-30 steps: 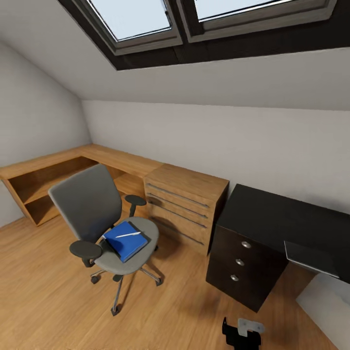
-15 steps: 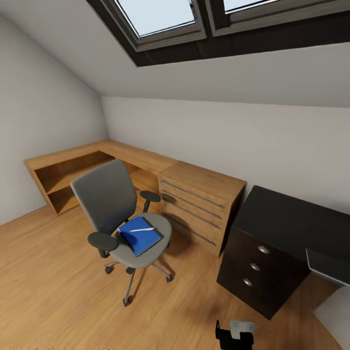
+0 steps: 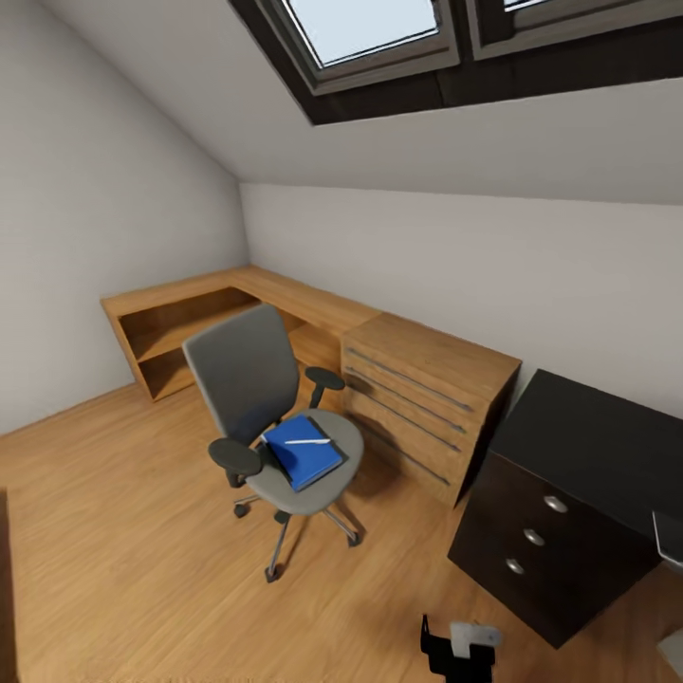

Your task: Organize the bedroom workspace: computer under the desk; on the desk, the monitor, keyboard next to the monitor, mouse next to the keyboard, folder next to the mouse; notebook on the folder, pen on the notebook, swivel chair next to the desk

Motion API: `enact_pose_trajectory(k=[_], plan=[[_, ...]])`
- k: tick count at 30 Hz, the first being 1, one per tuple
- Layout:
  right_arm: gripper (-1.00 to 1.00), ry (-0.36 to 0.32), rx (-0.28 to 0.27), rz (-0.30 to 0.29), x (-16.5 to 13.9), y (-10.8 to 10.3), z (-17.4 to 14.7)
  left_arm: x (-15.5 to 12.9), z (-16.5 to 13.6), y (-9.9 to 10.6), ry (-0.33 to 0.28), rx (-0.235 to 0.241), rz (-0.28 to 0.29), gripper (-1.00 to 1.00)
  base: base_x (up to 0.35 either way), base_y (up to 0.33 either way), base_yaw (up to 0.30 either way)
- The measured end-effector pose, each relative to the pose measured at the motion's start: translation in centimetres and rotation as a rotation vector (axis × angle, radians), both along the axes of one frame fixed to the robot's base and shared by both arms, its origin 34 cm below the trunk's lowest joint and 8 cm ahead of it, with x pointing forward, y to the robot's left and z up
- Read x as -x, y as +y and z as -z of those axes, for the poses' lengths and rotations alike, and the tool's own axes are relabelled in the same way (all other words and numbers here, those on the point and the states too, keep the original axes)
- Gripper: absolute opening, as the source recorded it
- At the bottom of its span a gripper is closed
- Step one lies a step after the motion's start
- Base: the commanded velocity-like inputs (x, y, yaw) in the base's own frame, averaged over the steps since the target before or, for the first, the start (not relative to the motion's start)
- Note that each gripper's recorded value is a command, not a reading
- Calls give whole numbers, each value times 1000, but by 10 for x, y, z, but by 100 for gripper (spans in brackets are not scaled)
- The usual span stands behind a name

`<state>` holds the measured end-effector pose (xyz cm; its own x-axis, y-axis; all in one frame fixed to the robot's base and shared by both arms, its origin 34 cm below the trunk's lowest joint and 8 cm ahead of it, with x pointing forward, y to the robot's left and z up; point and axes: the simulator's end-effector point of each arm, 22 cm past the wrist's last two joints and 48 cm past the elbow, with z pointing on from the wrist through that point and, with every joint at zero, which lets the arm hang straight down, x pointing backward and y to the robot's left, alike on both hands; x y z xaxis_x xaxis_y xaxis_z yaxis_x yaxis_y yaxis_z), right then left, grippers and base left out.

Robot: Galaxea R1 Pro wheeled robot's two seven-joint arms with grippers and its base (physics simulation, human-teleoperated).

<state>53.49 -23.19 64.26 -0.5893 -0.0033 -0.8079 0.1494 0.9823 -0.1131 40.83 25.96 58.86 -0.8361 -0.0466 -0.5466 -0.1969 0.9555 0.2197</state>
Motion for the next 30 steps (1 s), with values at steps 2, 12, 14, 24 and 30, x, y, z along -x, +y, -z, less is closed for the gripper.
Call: enact_pose_trajectory(k=[2,12,14,24,30], plan=[[100,-20,-3,3,-1,0,-3,0,0,0,0,0,-1,100,0,0,267],[100,-70,0,28,0,-4,-11,1,0,2,0,1,-10,100,2,0,280],[100,-79,3,34,0,-6,-12,1,0,3,0,0,-16,100,96,0,285],[100,-139,22,83,0,-16,-24,0,-1,30,-6,5,-160,100,299,0,286],[100,-140,23,84,1,-16,-23,0,-2,51,-14,10,-282,100,85,0,286]])
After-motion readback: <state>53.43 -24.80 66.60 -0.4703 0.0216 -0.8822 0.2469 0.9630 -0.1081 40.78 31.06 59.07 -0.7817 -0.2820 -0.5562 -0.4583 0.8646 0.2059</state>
